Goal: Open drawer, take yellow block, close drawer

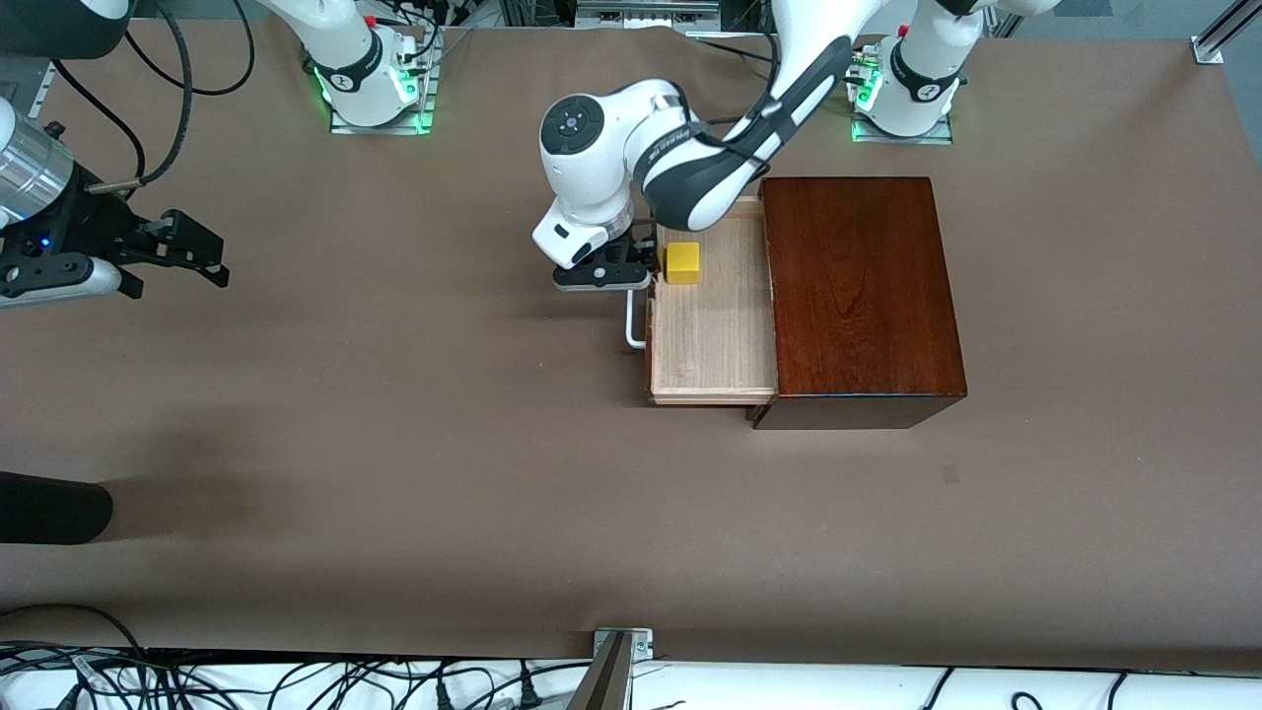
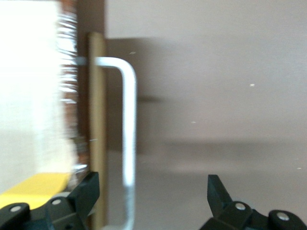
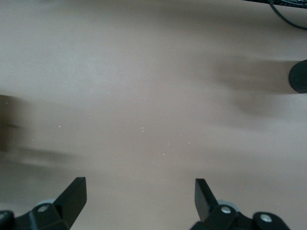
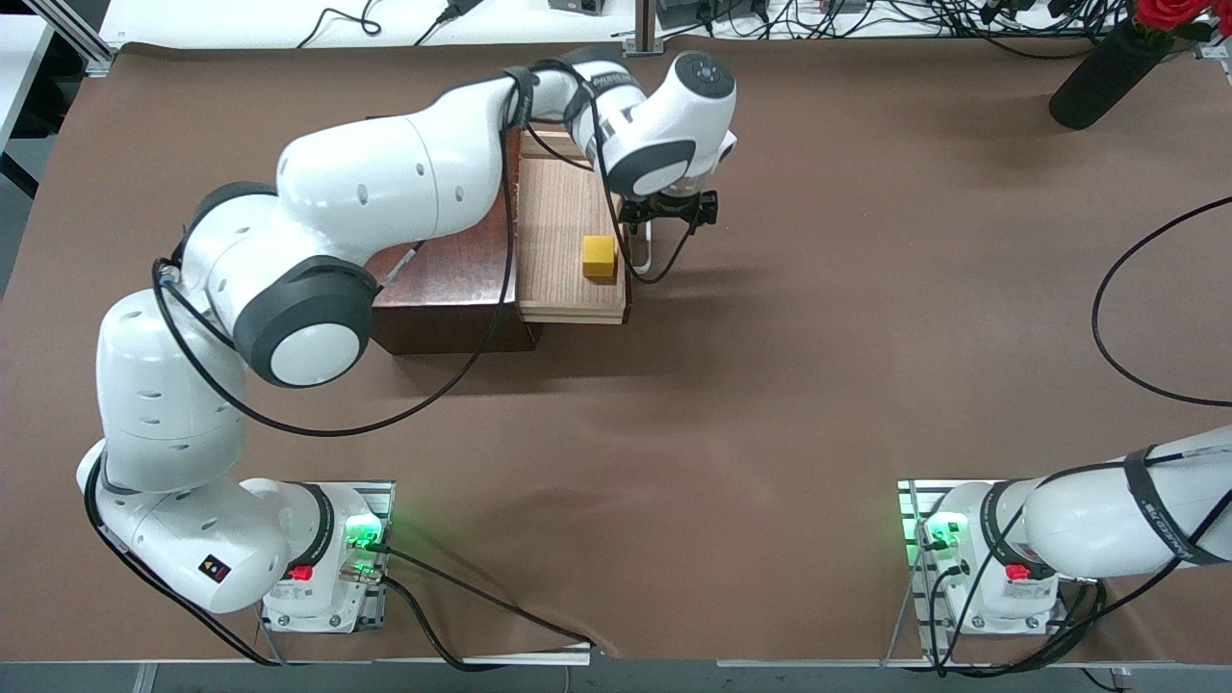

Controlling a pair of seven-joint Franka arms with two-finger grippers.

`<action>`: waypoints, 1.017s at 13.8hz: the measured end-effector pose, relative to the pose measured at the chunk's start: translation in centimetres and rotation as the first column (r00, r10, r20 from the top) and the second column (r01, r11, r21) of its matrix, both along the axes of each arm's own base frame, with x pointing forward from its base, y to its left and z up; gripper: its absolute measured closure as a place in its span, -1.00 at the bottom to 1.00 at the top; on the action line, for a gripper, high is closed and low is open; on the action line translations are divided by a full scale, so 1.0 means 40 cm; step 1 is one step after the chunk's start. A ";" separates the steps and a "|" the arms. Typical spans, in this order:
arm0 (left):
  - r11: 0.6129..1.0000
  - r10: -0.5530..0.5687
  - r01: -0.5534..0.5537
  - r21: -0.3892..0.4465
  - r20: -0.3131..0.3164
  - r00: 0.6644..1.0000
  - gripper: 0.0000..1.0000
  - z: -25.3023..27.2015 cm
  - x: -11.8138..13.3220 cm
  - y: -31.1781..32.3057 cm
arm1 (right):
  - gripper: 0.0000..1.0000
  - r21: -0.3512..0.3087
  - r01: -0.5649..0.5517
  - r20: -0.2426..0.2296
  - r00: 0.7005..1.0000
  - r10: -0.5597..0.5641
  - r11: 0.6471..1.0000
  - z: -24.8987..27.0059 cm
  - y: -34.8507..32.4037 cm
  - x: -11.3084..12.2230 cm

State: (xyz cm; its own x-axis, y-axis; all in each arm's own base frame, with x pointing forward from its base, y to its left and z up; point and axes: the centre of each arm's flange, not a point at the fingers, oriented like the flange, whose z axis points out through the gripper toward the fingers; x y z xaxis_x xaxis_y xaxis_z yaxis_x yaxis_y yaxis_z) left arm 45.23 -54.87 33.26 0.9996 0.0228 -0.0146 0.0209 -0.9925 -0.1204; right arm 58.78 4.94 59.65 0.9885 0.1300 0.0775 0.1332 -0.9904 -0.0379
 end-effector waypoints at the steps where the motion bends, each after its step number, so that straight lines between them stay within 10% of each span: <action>1: 0.999 -0.018 0.019 0.031 -0.010 1.000 -1.00 0.045 0.010 0.026 | -1.00 0.000 0.001 0.001 1.000 -0.001 1.000 0.000 -0.001 0.000; 7: 0.985 -0.115 0.124 0.122 -0.076 0.990 -1.00 0.363 0.186 0.395 | -1.00 0.000 -0.006 0.036 0.999 0.006 1.000 -0.021 0.016 0.029; 14: 0.992 -0.128 0.126 -0.020 -0.154 0.980 -1.00 0.509 0.344 0.835 | -1.00 -0.013 -0.120 -0.007 0.993 0.120 0.993 -0.118 0.201 0.046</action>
State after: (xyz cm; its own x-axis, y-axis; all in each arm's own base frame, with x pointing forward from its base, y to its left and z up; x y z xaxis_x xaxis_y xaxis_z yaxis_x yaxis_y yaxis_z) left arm 59.00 -21.49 53.61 0.9801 -0.1049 -0.1686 -0.1232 -0.9871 -0.1025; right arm 60.62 12.99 54.93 0.9661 0.2489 0.0690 0.2512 -0.9676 -0.0262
